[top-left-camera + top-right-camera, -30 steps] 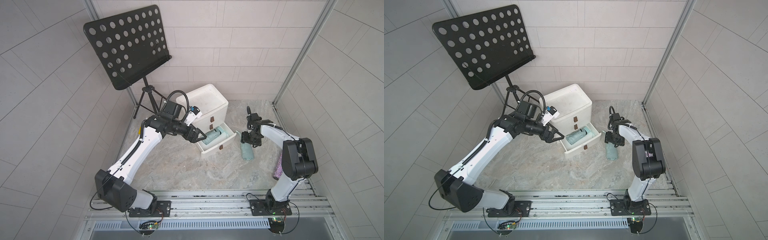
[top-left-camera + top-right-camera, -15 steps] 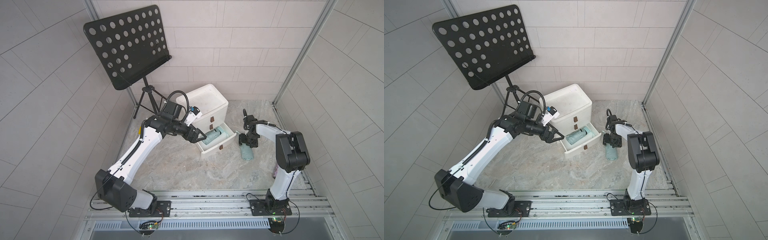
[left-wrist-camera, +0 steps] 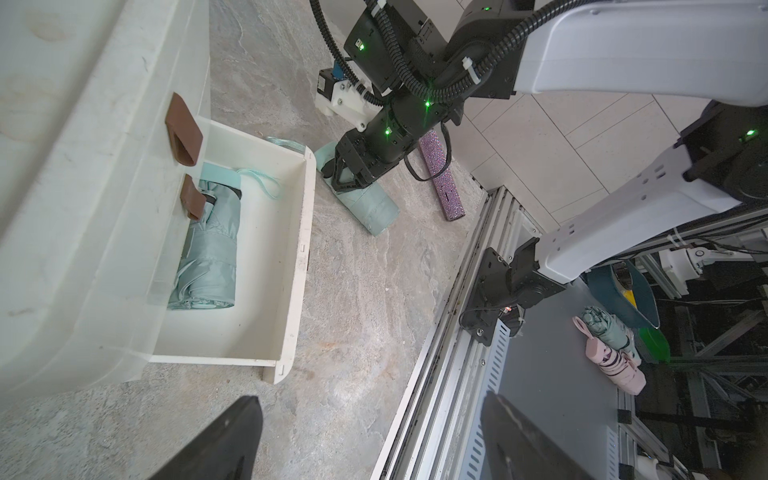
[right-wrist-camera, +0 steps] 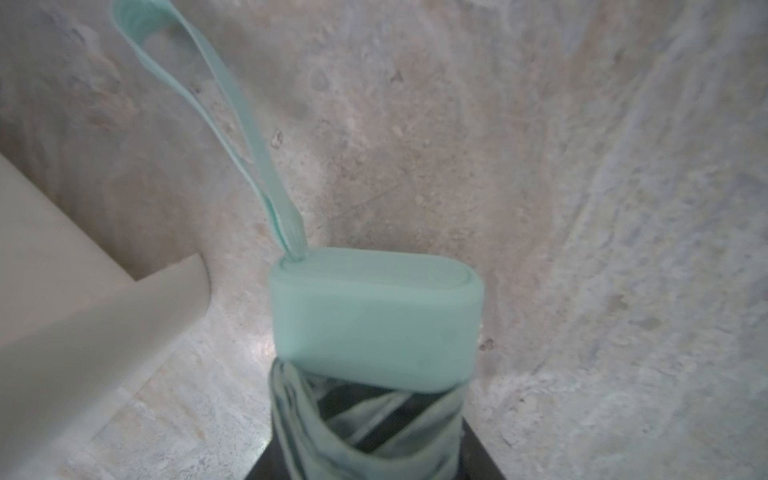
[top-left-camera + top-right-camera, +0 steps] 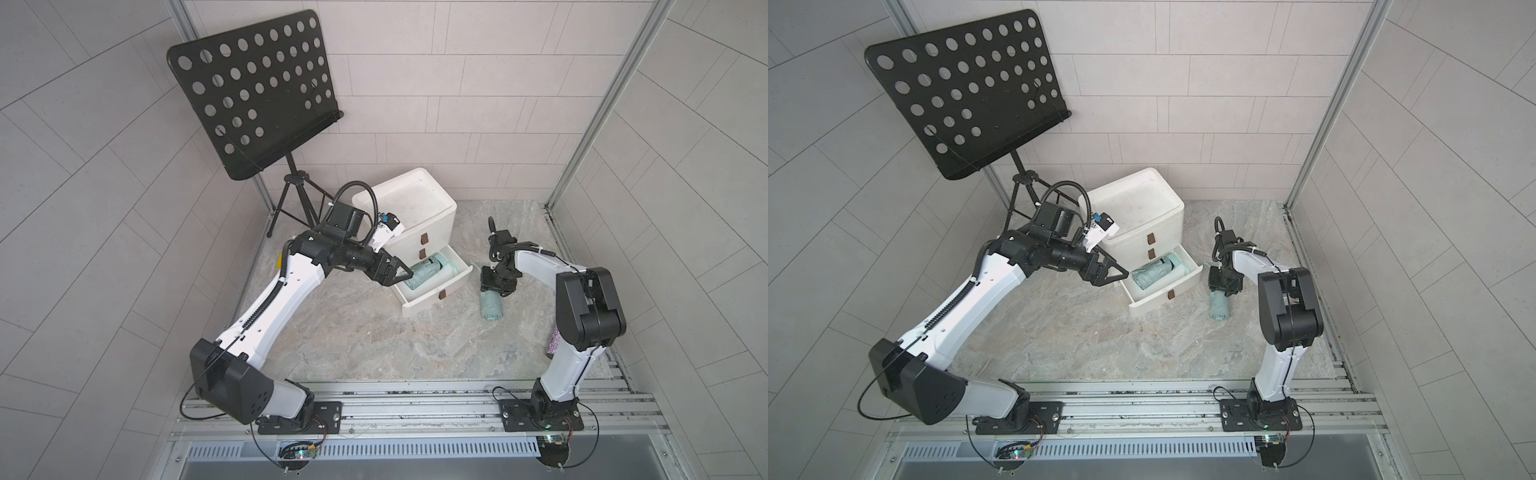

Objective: Place the umbrella in the drawer by color
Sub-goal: Pick up the umbrella from the center of the board.

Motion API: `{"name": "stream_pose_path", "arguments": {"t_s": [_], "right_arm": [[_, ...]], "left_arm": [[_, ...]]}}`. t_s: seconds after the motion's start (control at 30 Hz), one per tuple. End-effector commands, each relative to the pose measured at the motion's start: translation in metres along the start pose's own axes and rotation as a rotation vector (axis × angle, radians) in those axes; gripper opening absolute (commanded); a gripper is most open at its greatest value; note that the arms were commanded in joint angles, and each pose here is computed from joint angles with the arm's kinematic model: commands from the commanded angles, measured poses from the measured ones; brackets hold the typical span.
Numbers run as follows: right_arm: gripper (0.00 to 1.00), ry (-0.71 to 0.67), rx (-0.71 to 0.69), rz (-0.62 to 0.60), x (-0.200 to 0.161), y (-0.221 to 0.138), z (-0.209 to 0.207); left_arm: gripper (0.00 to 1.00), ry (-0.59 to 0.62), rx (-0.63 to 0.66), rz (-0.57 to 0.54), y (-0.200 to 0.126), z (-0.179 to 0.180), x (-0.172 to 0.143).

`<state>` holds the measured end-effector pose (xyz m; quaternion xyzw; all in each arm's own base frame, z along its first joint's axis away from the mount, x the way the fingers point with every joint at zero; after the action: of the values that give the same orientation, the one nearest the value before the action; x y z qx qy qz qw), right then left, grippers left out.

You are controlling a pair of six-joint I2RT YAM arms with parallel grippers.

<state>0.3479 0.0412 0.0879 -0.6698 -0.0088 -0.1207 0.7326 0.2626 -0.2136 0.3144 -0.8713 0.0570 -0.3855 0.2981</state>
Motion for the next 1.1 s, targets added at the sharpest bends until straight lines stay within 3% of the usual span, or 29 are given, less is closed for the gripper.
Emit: {"name": "stream_pose_path", "arguments": {"t_s": [0.0, 0.3, 0.53, 0.7, 1.07], "right_arm": [[0.35, -0.004, 0.014, -0.084, -0.001, -0.037, 0.001], [0.33, -0.005, 0.091, -0.297, -0.005, -0.140, 0.010], [0.33, -0.038, 0.289, -0.506, -0.004, -0.223, 0.063], [0.33, -0.044, 0.486, -0.619, -0.001, -0.254, 0.116], [0.33, -0.091, 0.788, -0.627, 0.006, -0.279, 0.211]], "left_arm": [[0.89, 0.021, -0.011, -0.013, -0.003, -0.005, 0.000], [0.89, 0.043, 0.015, -0.040, -0.010, -0.008, 0.004], [0.91, 0.048, 0.047, -0.058, -0.021, -0.009, 0.019], [0.93, 0.048, 0.059, -0.124, -0.028, -0.014, 0.030], [0.94, 0.048, -0.058, -0.140, -0.016, -0.026, 0.025]]}}
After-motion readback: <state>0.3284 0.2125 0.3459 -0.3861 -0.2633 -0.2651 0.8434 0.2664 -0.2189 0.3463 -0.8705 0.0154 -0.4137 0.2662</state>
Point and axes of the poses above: each gripper's point midway between its finger pads, its own y axis out along the fingers, its own z axis along the line the jaws close on, x = y × z, the point moved 5 cm from there along -y, back along the fingers, and after that the axes turned 4 degrees about -y, right-handed, at the moved point
